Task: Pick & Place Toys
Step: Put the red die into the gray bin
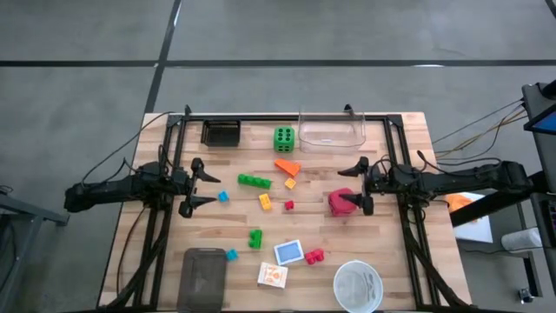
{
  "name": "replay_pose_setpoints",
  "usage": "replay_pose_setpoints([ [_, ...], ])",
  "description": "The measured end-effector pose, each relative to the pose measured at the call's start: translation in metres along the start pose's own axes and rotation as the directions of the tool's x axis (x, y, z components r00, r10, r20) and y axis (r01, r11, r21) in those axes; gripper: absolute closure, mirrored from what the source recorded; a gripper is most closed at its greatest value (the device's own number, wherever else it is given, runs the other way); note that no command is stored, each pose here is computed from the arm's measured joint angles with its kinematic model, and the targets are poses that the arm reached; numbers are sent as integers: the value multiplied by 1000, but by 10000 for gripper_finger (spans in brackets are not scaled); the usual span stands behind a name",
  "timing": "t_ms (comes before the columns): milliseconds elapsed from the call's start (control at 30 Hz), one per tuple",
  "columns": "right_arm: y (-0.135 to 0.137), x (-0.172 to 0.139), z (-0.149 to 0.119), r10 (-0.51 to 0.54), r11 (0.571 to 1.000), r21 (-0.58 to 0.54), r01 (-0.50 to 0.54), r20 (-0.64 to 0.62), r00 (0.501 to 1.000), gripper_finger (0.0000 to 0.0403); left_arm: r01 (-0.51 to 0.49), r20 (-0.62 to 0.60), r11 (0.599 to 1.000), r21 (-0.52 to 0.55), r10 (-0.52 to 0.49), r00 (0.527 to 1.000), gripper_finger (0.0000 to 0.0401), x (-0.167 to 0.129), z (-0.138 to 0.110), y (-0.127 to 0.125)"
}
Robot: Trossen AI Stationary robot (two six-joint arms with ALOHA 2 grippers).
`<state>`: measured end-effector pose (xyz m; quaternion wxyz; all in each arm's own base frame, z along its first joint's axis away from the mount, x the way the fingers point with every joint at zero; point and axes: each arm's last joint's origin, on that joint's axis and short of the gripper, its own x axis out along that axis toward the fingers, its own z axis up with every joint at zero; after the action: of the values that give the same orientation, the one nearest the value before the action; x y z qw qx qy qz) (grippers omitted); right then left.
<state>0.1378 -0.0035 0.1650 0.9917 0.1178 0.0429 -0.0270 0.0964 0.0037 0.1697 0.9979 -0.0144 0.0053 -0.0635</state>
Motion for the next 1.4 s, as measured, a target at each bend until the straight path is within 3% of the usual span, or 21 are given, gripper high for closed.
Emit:
replay_pose_setpoints([
  [233, 5, 10, 11, 59, 997, 56, -55, -77, 995, 13, 0, 0, 1000, 0, 0, 1000, 111, 0, 0, 0],
  [400, 10, 26, 29, 11, 998, 57, 7, -315, 949, 13, 0, 0, 1000, 0, 0, 1000, 111, 0, 0, 0],
  [567, 17, 41, 51, -38, 997, 36, 70, -567, 823, 13, 0, 0, 1000, 0, 0, 1000, 111, 0, 0, 0],
  [867, 31, 70, 81, -96, 995, -67, 72, -829, 551, 13, 0, 0, 1000, 0, 0, 1000, 111, 0, 0, 0],
  [1067, 32, 91, 67, -128, 992, -113, 63, -925, 359, 13, 0, 0, 1000, 0, 0, 1000, 111, 0, 0, 0],
  [1167, 29, 98, 54, -143, 990, -131, 61, -948, 286, 13, 0, 0, 1000, 0, 0, 1000, 111, 0, 0, 0],
  [1400, 25, 111, 34, -176, 984, -168, 54, -966, 192, 13, 0, 0, 1000, 0, 0, 1000, 111, 0, 0, 0],
])
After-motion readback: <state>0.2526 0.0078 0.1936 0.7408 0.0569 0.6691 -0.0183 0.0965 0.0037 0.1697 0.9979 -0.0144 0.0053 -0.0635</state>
